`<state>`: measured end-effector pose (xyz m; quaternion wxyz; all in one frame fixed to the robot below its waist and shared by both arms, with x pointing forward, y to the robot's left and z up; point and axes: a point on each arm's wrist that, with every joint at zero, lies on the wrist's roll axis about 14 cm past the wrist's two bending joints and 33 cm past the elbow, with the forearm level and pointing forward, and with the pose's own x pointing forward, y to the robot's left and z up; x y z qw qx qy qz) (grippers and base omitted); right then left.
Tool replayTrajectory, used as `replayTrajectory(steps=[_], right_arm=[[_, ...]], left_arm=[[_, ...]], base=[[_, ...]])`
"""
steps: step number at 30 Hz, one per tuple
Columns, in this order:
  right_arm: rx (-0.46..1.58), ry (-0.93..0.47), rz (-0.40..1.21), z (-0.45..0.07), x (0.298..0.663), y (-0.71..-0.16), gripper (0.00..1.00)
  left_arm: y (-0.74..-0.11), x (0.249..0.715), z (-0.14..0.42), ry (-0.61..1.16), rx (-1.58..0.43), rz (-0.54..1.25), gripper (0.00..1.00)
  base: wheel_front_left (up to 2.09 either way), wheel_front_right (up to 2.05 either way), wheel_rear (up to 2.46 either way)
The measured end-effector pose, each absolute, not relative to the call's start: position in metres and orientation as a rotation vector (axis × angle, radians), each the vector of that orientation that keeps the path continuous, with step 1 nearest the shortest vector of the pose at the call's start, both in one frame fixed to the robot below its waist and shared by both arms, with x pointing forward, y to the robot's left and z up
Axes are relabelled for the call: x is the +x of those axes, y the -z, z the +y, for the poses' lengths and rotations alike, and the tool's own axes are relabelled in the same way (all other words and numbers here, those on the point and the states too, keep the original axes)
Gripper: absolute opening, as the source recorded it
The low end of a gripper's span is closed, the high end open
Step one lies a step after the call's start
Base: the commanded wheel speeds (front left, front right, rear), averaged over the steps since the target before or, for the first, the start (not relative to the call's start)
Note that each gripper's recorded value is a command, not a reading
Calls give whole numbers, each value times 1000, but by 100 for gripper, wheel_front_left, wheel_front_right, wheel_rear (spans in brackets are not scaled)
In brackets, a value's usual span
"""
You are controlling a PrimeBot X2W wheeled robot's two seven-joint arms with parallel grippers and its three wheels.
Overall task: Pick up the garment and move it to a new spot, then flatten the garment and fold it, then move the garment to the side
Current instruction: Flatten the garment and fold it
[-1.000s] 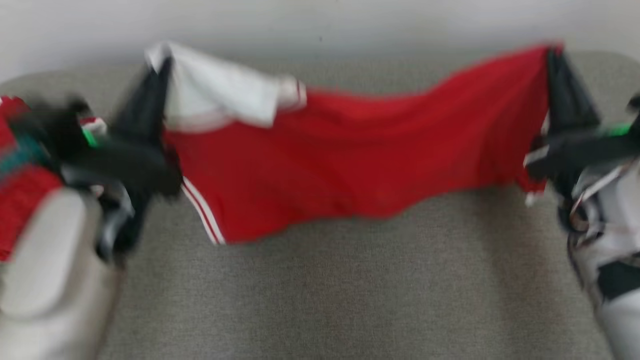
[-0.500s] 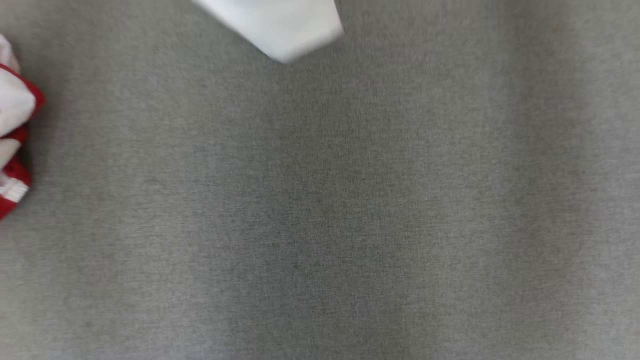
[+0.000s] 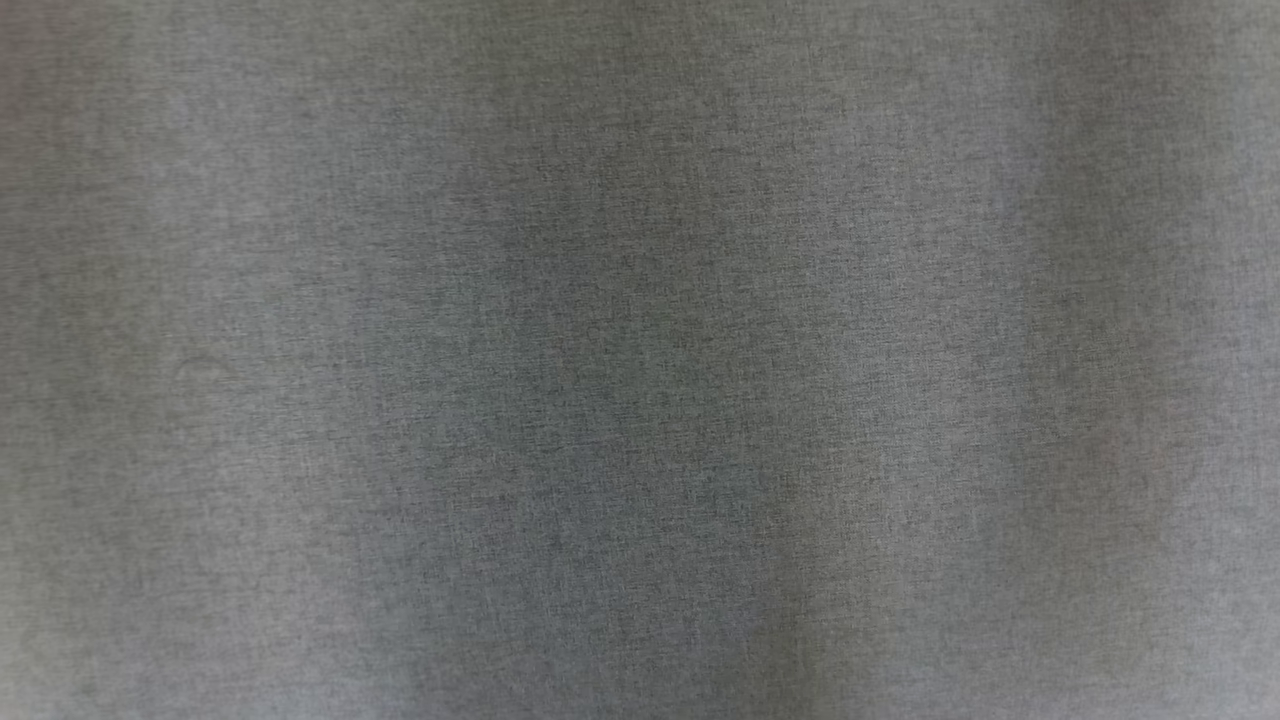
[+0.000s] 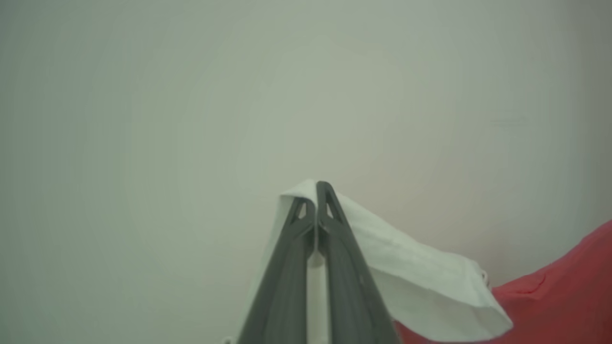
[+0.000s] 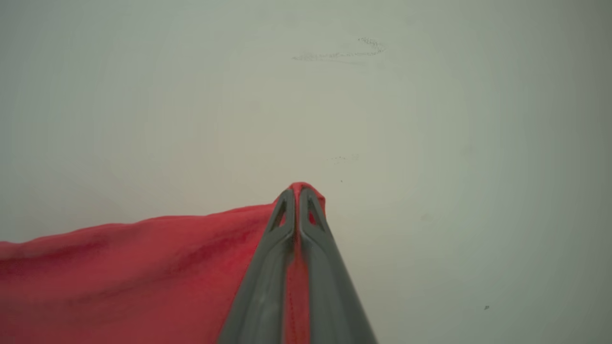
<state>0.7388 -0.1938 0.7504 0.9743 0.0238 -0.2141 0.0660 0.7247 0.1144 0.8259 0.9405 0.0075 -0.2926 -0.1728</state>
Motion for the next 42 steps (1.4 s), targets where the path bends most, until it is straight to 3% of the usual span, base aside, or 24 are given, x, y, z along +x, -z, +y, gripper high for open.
replayTrajectory(steps=[14,27,35,42], right_arm=[[51,-105,-381,-202,755,-717,0],[84,-122,-367,-196,748,-707,0],[181,-177,-315,-185,720,-670,0],[290,-230,-234,-177,664,-613,0]], left_arm=[[-786,751,122,333,5,-534,0],[-776,742,124,361,-23,-543,0],[-742,716,139,395,-90,-493,0],[-685,675,160,364,-198,-395,0]], base=[[0,0,0],[0,0,0],[0,0,0],[0,0,0]])
